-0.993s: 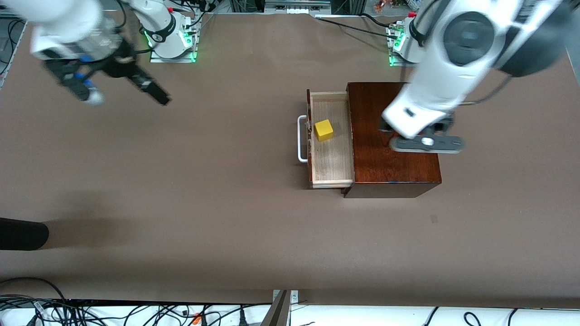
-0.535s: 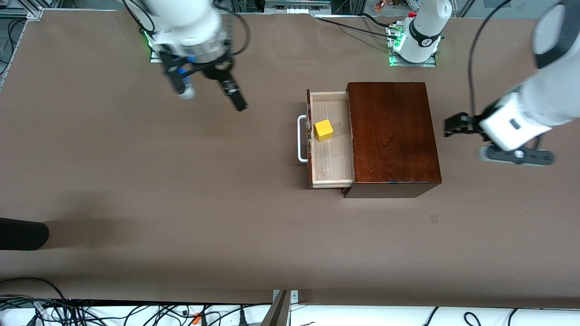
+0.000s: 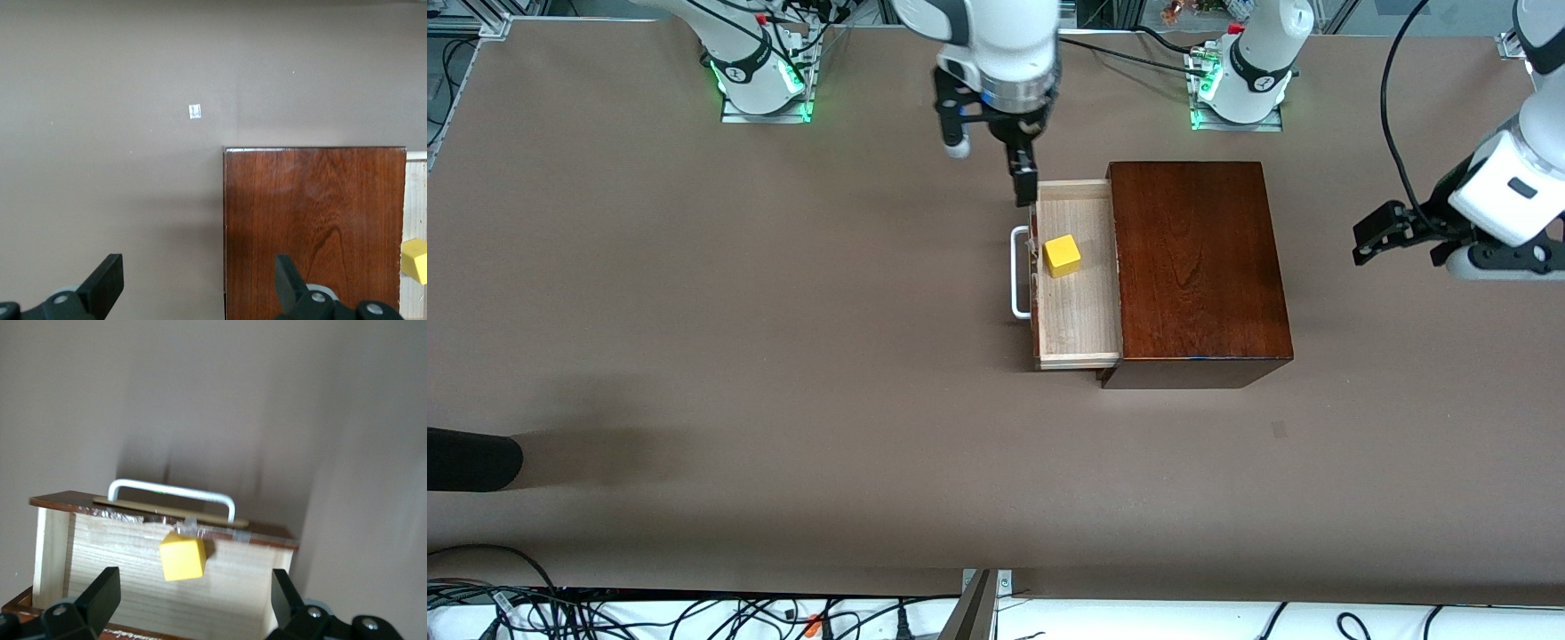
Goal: Open drawer, take yellow block, close drawer
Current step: 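Lower the right gripper into the drawer and grasp the yellow block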
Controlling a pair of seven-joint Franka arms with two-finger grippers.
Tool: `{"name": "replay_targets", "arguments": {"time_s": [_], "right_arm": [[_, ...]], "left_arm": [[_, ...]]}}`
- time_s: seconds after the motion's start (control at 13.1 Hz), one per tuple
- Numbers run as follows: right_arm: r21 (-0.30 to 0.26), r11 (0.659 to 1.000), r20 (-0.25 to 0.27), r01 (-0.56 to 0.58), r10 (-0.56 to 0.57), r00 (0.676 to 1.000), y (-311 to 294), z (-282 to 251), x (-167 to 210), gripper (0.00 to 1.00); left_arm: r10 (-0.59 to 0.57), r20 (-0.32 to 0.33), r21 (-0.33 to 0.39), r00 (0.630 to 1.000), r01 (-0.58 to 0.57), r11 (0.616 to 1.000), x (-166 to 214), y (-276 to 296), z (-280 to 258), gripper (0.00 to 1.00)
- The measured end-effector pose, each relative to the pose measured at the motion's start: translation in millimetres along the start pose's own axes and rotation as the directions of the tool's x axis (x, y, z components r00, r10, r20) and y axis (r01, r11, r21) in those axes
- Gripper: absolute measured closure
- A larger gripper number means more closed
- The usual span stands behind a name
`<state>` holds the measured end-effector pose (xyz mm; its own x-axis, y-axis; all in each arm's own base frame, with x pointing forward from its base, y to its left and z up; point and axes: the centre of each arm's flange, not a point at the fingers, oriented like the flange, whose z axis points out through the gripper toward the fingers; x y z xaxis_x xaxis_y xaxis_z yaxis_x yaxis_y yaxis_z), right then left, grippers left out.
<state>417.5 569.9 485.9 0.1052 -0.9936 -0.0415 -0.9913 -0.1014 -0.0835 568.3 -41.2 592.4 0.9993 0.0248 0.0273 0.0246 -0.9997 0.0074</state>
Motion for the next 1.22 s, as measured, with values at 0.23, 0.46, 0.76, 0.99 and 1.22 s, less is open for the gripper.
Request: {"name": "replay_targets", "arguments": {"time_s": [0.23,0.46,0.76,0.99,1.22], "right_arm": [[-0.019,0.992,0.034,-0.125,0.126,0.991,-9.6,32.4,-22.6,0.0],[-0.034,0.986,0.052,-0.163,0.164,0.985,-14.5,66.3,-33.9,0.0],[-0.027,0.99,0.059,-0.139,0.141,0.988,-27.0,94.8,-31.7,0.0],[-0.043,0.998,0.045,-0.04,0.042,0.998,-26.0,117.8,-32.4,0.0],[-0.053,0.997,0.041,0.063,-0.061,0.997,-24.5,134.4,-33.4,0.0]], "left_arm": [[-0.012,0.017,0.001,1.0,0.012,1.0,-15.5,-8.6,1.5,0.0],[-0.008,0.022,0.005,1.0,0.008,1.0,-17.2,-7.1,2.2,0.0],[0.009,0.035,0.015,0.999,-0.01,1.0,-20.5,0.9,1.4,0.0],[0.008,0.044,0.017,0.999,-0.009,1.0,-22.7,0.3,-1.6,0.0],[0.009,0.042,0.016,0.999,-0.01,1.0,-22.9,0.8,-3.1,0.0]]}}
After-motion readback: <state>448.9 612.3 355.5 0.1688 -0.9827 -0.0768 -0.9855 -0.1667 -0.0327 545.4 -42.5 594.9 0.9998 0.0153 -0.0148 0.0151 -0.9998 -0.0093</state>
